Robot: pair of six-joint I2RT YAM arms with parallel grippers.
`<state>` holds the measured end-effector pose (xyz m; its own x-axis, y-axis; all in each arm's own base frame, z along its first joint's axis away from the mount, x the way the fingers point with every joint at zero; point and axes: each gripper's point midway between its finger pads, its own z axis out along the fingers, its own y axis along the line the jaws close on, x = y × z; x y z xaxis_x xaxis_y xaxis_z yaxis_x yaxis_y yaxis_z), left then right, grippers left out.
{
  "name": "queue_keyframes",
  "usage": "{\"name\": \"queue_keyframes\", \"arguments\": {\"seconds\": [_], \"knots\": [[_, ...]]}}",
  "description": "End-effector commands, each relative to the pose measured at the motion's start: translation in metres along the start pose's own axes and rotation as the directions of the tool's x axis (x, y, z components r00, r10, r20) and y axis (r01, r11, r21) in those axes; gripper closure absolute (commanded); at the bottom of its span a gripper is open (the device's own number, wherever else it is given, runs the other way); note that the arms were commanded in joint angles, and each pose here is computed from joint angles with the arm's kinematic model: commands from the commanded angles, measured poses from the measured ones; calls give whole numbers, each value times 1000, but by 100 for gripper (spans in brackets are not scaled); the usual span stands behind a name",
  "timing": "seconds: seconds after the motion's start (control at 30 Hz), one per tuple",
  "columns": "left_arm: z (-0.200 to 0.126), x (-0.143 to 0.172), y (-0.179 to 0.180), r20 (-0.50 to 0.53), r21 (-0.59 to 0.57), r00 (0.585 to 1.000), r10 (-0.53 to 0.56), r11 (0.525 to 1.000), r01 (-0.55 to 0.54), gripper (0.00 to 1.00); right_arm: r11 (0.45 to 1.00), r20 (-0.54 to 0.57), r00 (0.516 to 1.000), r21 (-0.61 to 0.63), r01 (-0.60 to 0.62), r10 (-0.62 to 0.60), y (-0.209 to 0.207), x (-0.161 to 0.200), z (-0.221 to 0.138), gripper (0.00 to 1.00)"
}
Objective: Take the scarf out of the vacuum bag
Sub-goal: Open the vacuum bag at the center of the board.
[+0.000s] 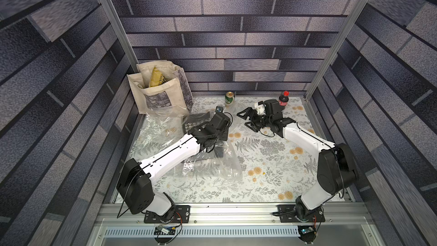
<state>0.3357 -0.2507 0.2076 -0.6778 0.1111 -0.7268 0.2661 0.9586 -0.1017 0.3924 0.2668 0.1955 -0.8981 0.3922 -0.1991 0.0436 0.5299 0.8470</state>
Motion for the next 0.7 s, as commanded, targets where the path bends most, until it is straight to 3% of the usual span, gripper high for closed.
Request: {"name": "queue_keyframes", "arguments": {"seconds": [0.0,0.33,0.67], "knots": [[-15,-12,0,48,30,998,-38,999,36,100,995,-24,999,97,-27,29,-24,9,10,11],[-19,-16,0,65,37,997,-43,998,41,100,987,-34,997,144,-65,70,-47,14,27,17],[-14,-17,-4,59,47,997,-44,998,41,100,986,-140,990,166,-12,36,-40,45,49,18]]}}
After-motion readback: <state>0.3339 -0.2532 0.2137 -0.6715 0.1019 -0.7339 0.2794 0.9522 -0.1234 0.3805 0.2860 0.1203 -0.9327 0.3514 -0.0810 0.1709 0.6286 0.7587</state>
